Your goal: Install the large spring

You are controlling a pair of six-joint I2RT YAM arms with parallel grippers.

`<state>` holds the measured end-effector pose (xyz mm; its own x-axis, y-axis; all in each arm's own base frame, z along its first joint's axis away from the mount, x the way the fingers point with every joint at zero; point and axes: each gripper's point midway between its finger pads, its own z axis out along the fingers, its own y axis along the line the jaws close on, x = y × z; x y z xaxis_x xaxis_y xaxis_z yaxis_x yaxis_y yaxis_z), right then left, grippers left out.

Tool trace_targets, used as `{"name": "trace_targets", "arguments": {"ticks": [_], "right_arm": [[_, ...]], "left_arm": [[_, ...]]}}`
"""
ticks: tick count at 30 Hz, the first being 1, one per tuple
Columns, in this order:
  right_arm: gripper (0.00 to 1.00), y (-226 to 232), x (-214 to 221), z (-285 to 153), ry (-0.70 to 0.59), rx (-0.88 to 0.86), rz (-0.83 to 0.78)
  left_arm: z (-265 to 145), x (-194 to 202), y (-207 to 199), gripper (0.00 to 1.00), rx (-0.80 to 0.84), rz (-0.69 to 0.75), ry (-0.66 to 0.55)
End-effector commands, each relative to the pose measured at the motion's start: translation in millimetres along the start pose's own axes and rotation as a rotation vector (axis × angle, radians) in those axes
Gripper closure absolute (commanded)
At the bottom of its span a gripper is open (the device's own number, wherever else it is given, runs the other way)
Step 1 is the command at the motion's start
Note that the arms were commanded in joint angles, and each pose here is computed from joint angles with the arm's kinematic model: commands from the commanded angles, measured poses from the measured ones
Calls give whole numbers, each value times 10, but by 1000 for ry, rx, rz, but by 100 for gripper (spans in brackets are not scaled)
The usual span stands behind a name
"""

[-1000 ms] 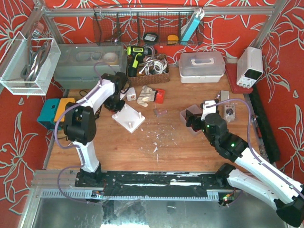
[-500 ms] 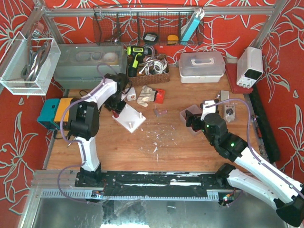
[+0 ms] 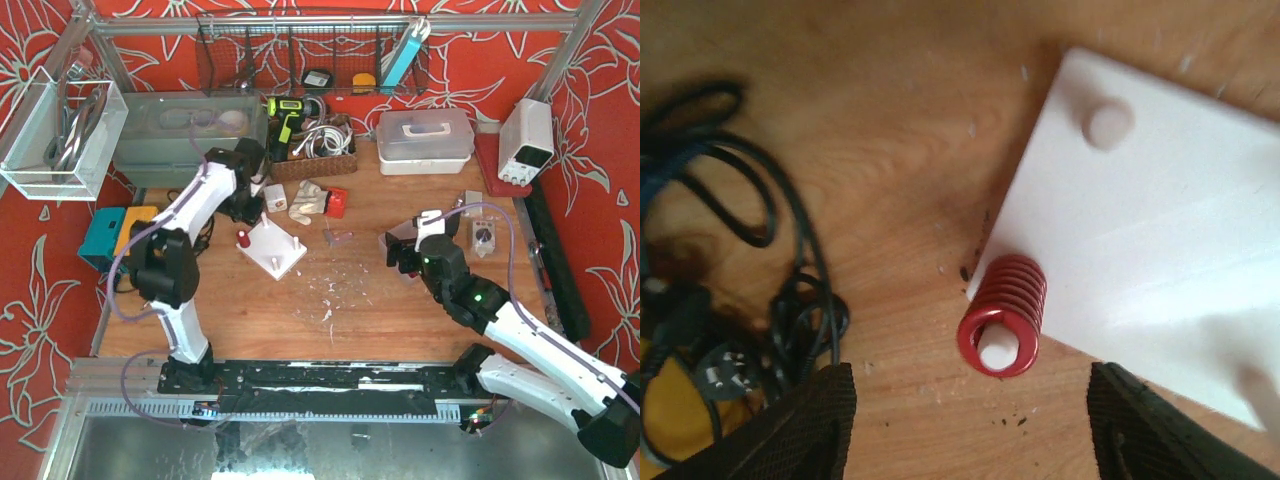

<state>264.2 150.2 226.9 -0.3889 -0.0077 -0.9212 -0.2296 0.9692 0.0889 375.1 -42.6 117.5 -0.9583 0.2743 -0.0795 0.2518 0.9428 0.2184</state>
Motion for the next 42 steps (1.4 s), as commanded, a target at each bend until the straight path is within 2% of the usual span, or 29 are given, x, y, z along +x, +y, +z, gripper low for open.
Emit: {"name": "trace_targets", "arguments": {"ticks": [1, 3, 4, 5, 10, 15, 17, 20, 24, 29, 42], "right_arm": [[2, 16, 124, 133, 53, 23, -23], [2, 30, 194, 201, 103, 38, -48], [3, 35, 244, 251, 136, 50, -69], [4, 33, 270, 279, 162, 62, -85], [13, -130, 491, 417, 292, 174, -47], [30, -251, 701, 572, 384, 231, 141], [36, -351, 735, 653, 405, 275, 223], [43, -467, 776, 775, 432, 332, 357], [48, -509, 882, 965, 460, 387, 454], [53, -501, 1080, 1141, 525, 408, 476], [57, -319, 1466, 1324, 640, 286, 400]], "left_arm": [[-753, -243, 166, 29, -34, -36, -305], [-954, -314, 186, 15, -33, -49, -436], [-1059, -341, 191, 3, -28, -64, -505], [-1164, -359, 190, 0, -17, -79, -575], [-1694, -302, -3, 0, 148, -141, -956], [-2216, -27, -131, 0, 318, -204, -1272], [-2285, 97, -151, 0, 366, -242, -1316], [-2389, 289, -288, 0, 436, -182, -1360], [-2300, 476, -361, 0, 469, -180, -1389], [-2096, 568, -395, 0, 451, -176, -1365], [-2119, 568, -457, 0, 498, -166, -1360]]}}
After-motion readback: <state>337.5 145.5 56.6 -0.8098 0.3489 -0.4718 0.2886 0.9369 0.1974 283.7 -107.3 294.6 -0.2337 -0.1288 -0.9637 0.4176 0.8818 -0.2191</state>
